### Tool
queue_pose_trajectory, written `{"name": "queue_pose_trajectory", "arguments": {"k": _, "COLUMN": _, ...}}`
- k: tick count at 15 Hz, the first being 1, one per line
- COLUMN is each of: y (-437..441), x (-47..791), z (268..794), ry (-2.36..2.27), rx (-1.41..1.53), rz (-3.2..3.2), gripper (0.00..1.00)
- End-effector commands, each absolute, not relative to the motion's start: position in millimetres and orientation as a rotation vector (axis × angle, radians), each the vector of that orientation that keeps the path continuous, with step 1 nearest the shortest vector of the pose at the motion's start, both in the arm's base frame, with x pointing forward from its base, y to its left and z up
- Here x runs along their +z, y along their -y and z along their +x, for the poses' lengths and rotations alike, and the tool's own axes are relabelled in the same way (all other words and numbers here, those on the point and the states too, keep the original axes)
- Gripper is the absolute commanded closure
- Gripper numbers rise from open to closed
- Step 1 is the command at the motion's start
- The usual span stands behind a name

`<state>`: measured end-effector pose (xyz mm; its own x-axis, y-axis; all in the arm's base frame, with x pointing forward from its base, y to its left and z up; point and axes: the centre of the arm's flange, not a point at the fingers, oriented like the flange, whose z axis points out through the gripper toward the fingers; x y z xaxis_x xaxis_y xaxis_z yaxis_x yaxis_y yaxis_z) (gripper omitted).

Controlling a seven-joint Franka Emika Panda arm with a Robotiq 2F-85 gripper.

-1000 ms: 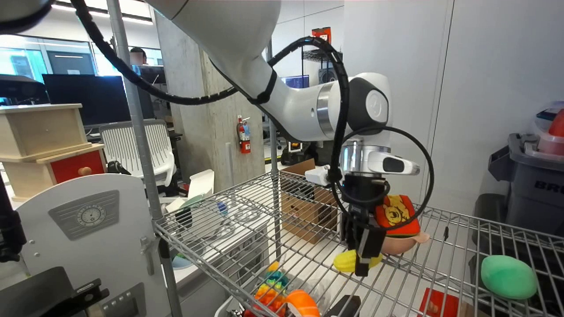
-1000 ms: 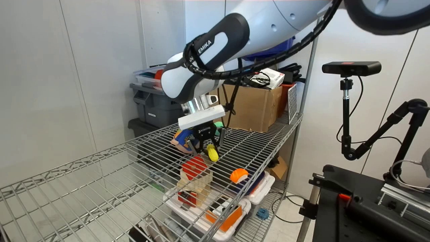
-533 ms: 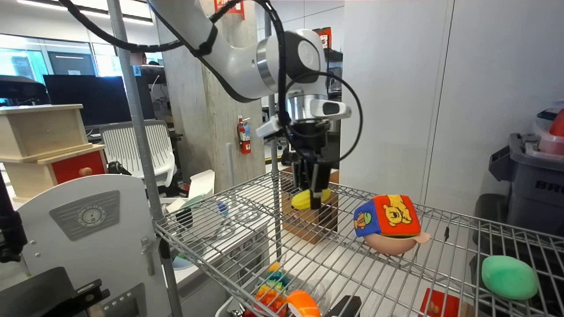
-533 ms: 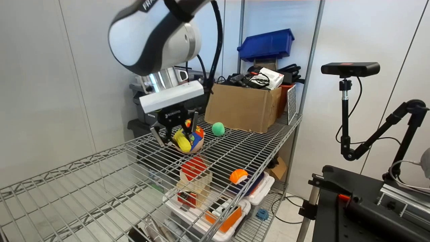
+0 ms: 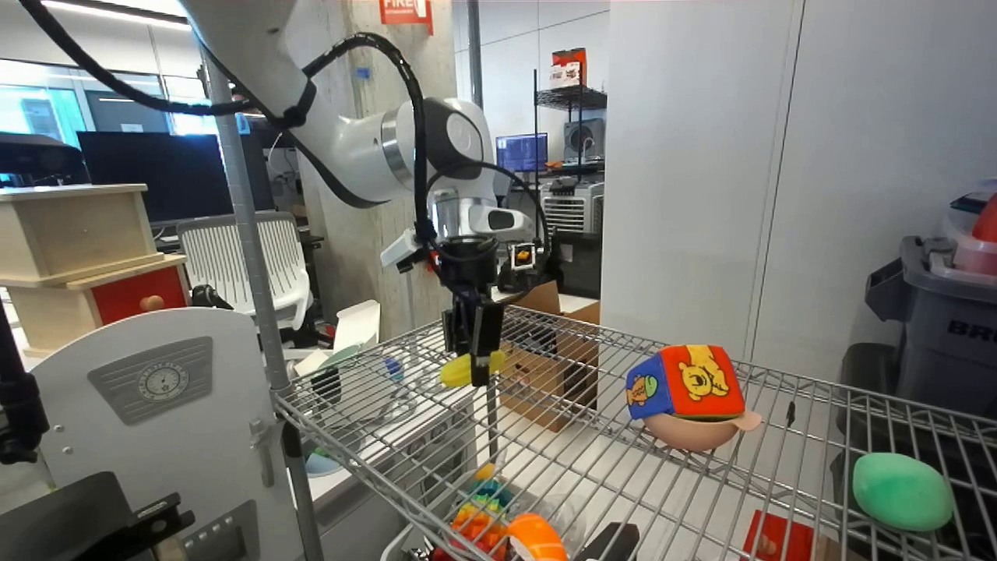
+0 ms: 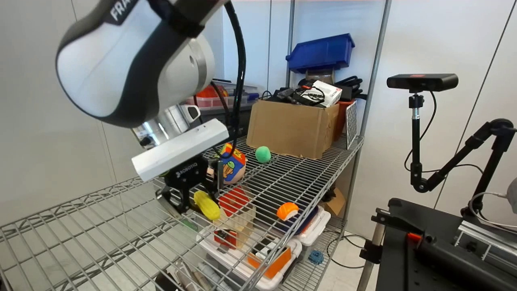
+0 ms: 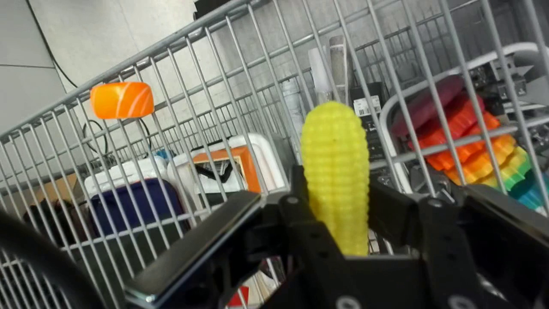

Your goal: Move the maize cob to the left

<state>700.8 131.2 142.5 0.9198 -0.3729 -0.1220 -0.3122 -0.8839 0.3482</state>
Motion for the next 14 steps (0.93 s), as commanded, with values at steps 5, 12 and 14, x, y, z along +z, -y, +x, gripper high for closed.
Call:
{"name": "queue_pose_trajectory", "arguments": {"k": 5, "y": -114, "x": 68, "z": 731, "ry": 0.467, "rx": -0.514, "rz": 2.633, "gripper": 0.93}}
{"name": "queue_pose_trajectory", "arguments": {"k": 12, "y": -115, "x": 59, "z": 733, "ry": 0.446, "rx": -0.544, "rz": 2.592, "gripper": 0.32}}
{"name": "queue_pose_trajectory", "arguments": {"k": 14, "y": -112, "x": 62, "z": 735, "ry": 0.448, "rx": -0.552, "rz": 2.58, "gripper": 0.18}}
